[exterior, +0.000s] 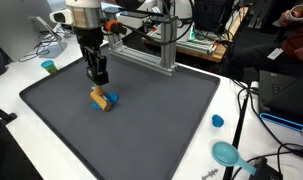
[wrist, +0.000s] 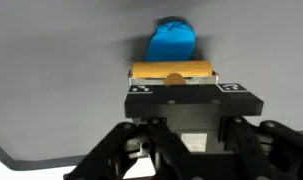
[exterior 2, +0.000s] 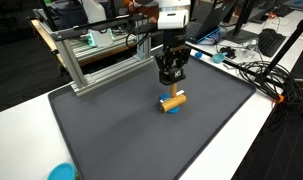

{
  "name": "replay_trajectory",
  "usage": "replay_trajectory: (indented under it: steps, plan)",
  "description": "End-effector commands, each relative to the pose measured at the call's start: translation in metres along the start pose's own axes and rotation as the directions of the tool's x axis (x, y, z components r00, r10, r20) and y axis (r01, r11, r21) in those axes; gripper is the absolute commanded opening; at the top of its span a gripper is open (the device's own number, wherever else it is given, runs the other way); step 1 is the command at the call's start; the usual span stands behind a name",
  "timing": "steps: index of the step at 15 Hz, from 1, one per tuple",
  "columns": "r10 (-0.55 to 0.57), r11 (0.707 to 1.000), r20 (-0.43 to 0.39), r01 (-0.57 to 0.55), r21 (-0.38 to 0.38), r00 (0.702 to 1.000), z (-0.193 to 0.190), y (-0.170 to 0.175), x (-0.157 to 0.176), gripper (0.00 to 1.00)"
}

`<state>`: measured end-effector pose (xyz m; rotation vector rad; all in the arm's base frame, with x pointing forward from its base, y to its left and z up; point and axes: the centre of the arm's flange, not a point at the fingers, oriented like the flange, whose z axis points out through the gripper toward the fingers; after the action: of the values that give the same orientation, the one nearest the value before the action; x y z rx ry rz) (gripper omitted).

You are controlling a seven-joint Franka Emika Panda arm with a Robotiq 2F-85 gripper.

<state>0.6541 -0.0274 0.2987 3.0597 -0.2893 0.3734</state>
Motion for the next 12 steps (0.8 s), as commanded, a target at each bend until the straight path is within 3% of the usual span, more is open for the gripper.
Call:
replay_trajectory:
  steps: [1,12]
  plan:
    - [0.021,0.999,0.082,-0.022,0.022,0.996,0.033,0.006,0.014,0.21]
    - [0.09,0.995,0.069,-0.092,0.027,0.994,0.049,0.016,0.039,0.21]
